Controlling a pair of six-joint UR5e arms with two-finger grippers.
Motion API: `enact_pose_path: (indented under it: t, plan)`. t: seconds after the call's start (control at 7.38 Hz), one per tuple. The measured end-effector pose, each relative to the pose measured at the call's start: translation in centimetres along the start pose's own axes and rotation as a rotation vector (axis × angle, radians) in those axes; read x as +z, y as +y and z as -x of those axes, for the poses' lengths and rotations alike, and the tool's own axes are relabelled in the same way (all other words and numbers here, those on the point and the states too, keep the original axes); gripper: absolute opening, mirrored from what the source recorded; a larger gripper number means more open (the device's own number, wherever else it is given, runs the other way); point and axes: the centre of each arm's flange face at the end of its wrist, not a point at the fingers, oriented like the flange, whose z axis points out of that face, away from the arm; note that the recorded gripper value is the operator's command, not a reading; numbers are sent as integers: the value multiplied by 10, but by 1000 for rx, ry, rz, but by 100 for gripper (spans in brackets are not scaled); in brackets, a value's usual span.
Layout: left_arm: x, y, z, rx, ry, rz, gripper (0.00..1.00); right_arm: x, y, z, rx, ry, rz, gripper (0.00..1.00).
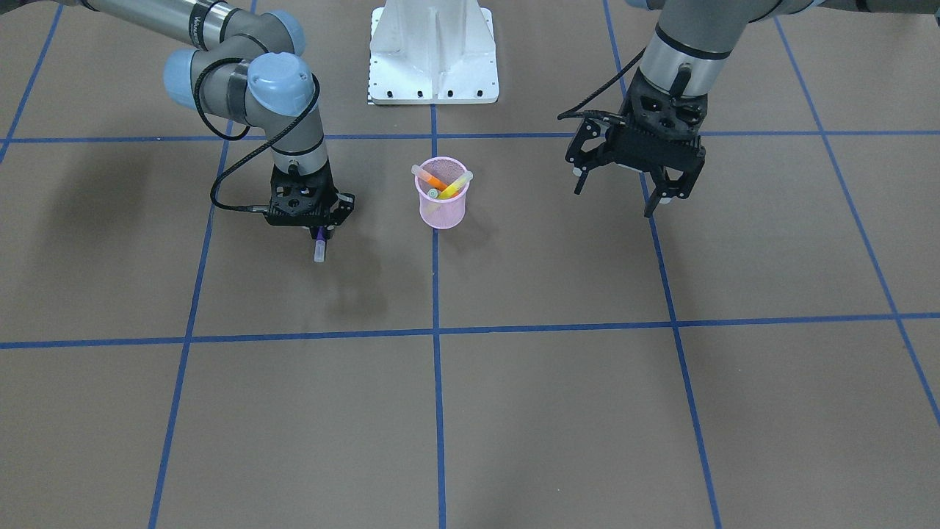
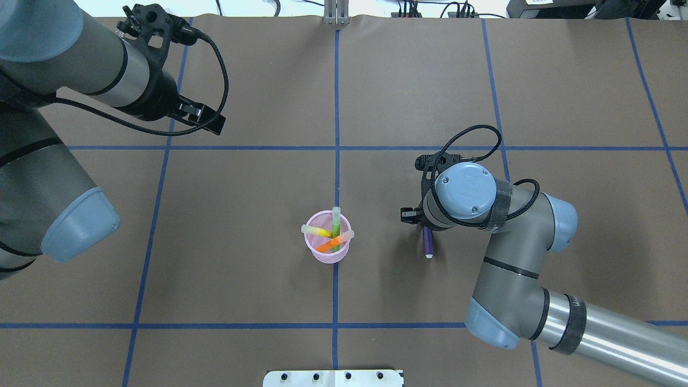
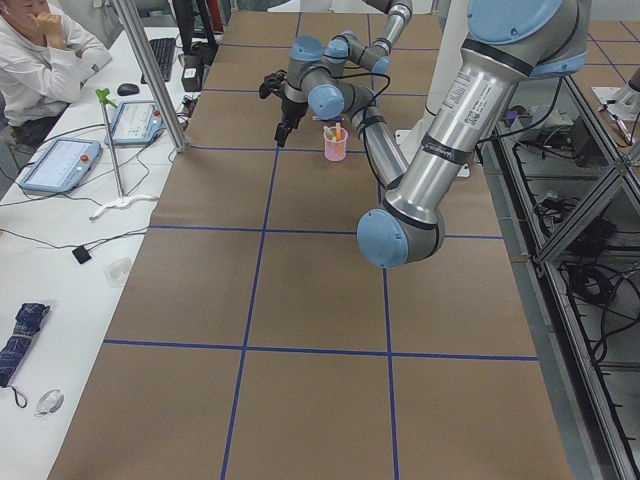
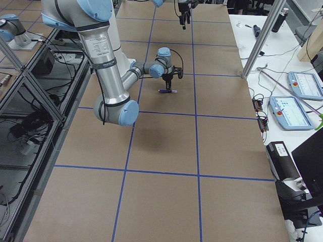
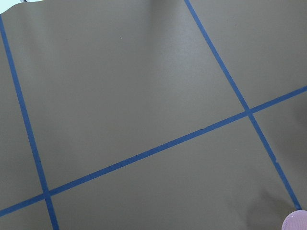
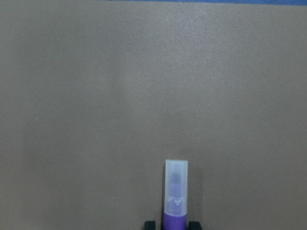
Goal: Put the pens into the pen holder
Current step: 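Lift the purple highlighter with the right gripper and carry it over the cup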
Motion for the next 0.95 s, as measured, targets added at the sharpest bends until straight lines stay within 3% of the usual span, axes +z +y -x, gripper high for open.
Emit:
enact_pose_path:
  t: [0.41, 0.68, 0.95]
  plan:
    - [2, 0, 1, 1, -2, 3, 100, -29, -23, 10, 6, -46, -57, 0]
    - [3, 0, 1, 0, -3, 6, 100, -81, -41, 21, 0, -125, -201, 0]
    - [10, 3, 9, -5, -16, 20, 100, -119, -46, 28, -30, -270, -383, 0]
